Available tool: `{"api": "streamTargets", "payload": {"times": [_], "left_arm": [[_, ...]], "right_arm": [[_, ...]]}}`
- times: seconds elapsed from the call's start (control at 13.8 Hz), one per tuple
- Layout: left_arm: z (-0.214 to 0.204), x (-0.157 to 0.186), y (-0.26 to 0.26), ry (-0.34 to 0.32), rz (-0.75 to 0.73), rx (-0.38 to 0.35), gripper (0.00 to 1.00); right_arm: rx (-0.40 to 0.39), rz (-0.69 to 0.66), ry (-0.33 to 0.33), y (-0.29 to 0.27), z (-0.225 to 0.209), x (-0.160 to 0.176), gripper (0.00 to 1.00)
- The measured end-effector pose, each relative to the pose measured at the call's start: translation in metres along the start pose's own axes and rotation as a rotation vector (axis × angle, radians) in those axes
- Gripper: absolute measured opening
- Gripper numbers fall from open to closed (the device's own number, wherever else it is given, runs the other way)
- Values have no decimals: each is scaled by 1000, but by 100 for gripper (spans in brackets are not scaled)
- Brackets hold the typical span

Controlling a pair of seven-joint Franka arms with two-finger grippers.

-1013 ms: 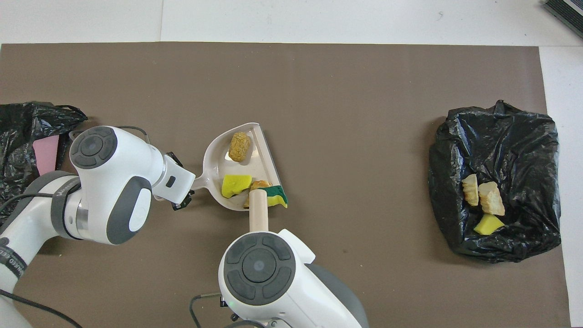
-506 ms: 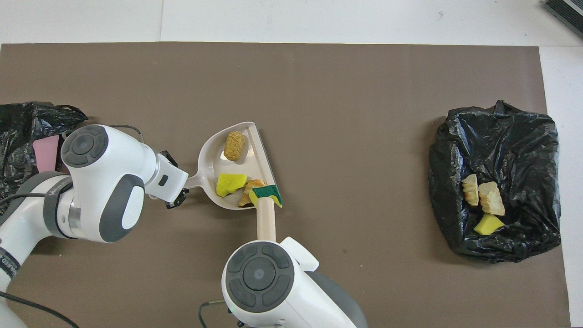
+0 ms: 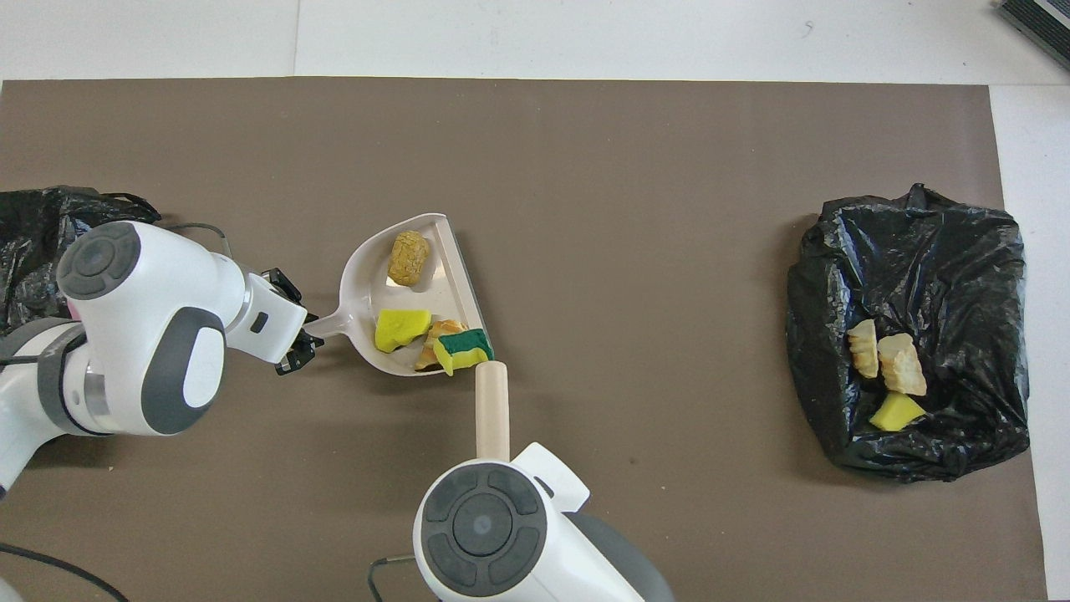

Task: Sweep and dump trash in bin
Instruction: 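Carry the loaded dustpan with the left gripper toward the nearer black bag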

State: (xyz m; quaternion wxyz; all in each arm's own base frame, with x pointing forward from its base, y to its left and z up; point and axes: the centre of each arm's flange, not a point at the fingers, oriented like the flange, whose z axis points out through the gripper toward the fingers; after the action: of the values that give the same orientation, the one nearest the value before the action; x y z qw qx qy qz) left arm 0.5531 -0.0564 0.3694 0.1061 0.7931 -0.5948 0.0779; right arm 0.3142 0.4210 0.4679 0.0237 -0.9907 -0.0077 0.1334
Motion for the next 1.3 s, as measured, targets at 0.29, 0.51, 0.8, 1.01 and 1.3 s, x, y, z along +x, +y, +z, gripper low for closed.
{"api": "streamTargets", "payload": {"times": [0.29, 0.51, 0.8, 1.01, 1.3], "left_arm": [[-23, -11, -10, 45, 1, 9, 31], [-53, 3, -3, 52, 63, -26, 31], [-80, 12, -1, 59, 109, -44, 31], [-108, 0, -10, 59, 117, -41, 31], [-135, -43, -25, 23, 151, -23, 31]], "right_arm": [[-9, -17, 19, 22, 34, -32, 26], [-6, -19, 49, 23, 63, -67, 26], [-4, -23, 76, 19, 110, -86, 26], [-9, 5, 82, 10, 138, -88, 26], [-9, 12, 83, 7, 148, -83, 26]]}}
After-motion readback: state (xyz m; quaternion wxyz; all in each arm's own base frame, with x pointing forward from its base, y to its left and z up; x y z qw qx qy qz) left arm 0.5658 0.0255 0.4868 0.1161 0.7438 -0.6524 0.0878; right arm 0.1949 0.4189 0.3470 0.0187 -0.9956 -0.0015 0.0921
